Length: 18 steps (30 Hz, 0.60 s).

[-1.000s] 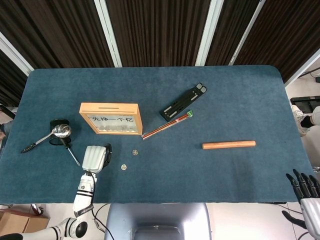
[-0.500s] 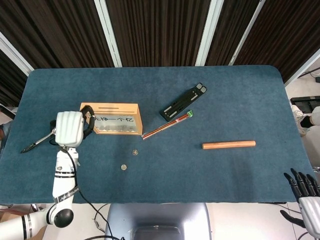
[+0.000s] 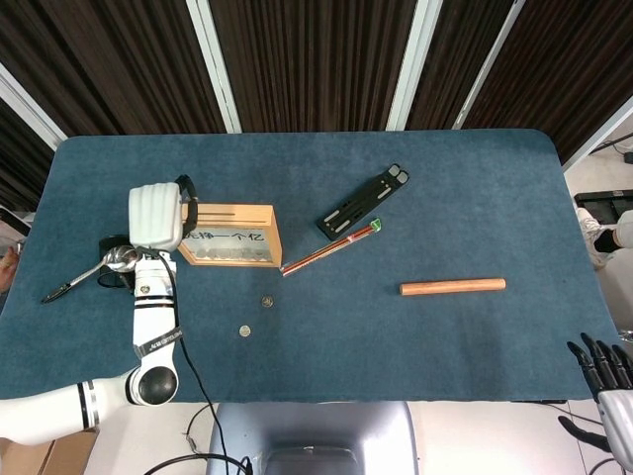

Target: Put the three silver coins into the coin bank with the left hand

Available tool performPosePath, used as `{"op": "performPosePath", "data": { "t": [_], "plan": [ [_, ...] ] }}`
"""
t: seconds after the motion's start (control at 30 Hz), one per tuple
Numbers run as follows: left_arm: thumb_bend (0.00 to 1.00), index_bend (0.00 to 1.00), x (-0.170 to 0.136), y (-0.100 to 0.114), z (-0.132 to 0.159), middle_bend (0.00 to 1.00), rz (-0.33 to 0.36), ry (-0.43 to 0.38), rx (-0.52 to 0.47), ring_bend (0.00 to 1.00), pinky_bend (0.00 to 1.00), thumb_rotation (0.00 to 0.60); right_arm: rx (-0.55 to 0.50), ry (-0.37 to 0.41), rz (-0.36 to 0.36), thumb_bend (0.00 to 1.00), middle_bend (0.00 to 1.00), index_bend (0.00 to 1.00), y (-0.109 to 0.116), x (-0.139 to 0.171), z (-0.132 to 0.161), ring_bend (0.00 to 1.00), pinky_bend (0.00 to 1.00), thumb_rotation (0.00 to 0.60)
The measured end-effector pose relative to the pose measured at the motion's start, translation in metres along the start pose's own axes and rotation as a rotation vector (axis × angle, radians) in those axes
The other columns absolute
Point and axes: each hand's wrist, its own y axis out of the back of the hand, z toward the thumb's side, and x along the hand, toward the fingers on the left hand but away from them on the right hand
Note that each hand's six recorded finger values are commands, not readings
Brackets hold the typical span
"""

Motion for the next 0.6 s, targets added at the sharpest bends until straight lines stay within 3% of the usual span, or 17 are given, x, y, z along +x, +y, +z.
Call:
{"op": "performPosePath", "data": {
  "t": [0.6],
  "plan": [
    [0.50,0.58,0.003,-0.037,0.005,1.00,-0.047,0.009,0.037,1.00,1.00,0.600,-0.004,-0.004,-0.001,0.22,0.00,0.00,0.001,0.003,-0.002,0.00,0.00,0.600]
  ]
}}
